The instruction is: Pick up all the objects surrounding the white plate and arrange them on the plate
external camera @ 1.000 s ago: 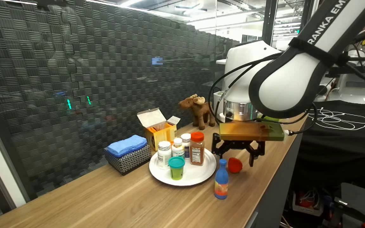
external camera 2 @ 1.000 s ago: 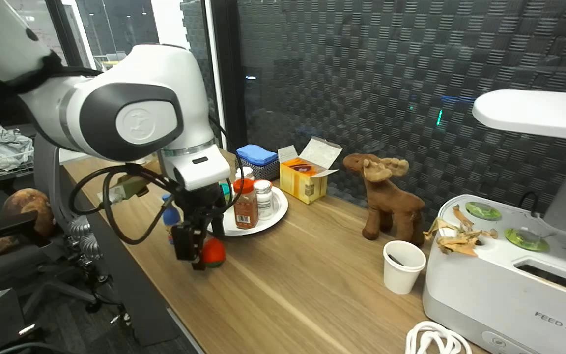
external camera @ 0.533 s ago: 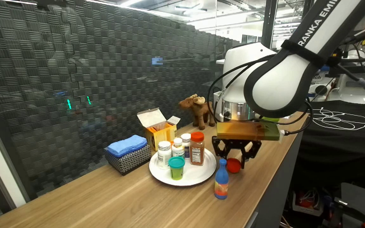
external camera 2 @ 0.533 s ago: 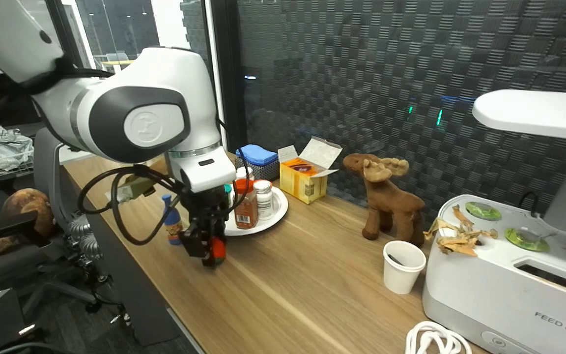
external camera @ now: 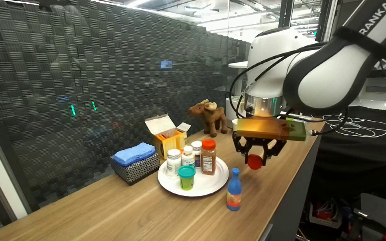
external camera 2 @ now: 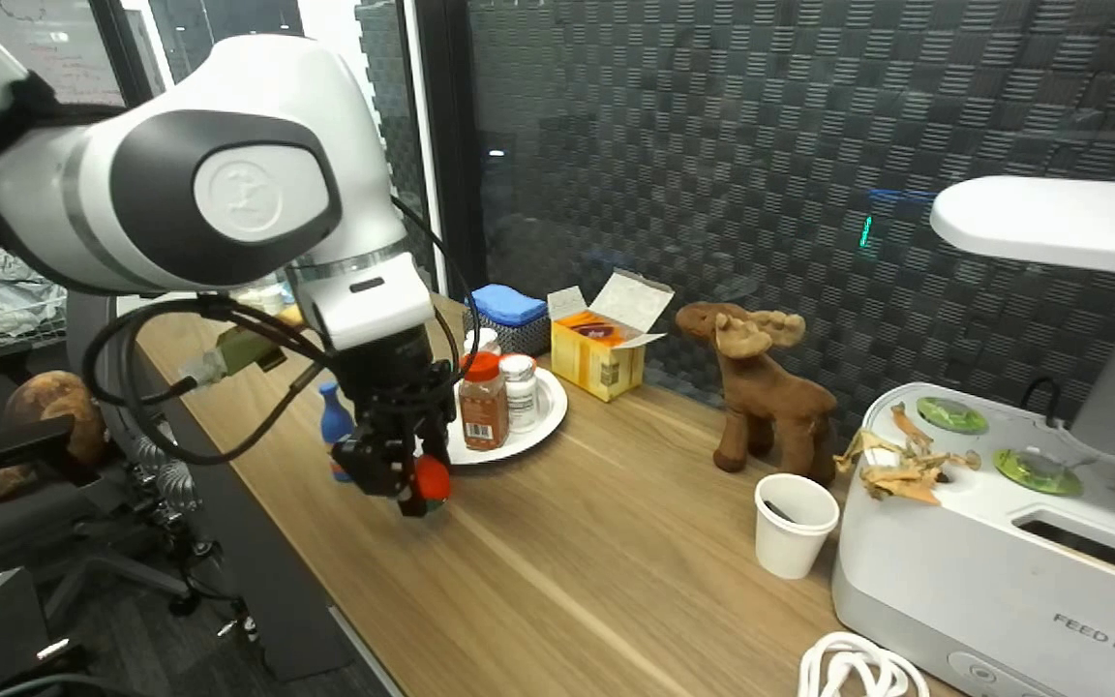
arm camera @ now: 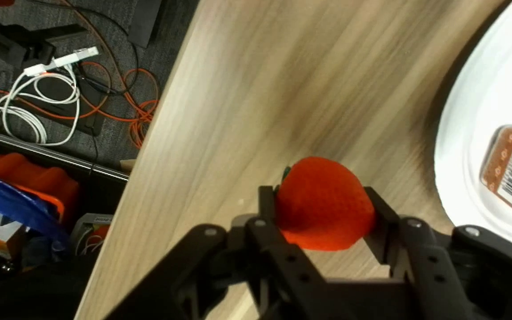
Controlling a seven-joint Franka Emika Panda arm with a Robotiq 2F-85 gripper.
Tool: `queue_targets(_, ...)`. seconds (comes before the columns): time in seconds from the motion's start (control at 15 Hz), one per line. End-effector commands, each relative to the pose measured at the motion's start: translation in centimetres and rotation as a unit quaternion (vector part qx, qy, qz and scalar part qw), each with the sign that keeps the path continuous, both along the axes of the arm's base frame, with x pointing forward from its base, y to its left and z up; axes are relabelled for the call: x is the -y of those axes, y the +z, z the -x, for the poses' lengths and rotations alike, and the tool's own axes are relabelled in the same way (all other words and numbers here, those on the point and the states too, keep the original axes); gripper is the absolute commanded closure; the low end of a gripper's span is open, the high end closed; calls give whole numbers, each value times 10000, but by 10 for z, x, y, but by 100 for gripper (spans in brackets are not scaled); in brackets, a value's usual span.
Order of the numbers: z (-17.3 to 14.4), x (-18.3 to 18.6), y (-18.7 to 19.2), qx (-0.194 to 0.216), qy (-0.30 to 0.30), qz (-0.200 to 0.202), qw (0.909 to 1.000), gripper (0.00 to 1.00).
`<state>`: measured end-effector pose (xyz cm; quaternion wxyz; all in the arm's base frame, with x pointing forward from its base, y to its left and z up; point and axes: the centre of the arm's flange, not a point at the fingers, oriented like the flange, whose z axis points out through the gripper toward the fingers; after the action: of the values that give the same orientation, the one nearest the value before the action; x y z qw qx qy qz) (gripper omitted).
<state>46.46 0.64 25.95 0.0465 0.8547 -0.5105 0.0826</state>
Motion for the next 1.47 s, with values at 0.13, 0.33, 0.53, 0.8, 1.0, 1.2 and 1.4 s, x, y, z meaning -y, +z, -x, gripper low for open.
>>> queue_targets(0.13,-15,-29,17,526,-365,-30,9979,76)
queue_targets(0.33,-27,-46,8,540,-387,-124,9977,76)
queue_targets(0.53,-34,-62,3,583,-309,-190,9976,76)
queue_targets(0.8,-43,-76,5,725,-265,-259,9967,76)
queue_targets(1.0,-46,-85,7,814,-182,-326,9960,76)
queue_targets(1.2,-45,-92,4,777,-46,-406,9961,76)
queue_targets(1.4,-46,-97,-4,743,-52,-486,9960,76)
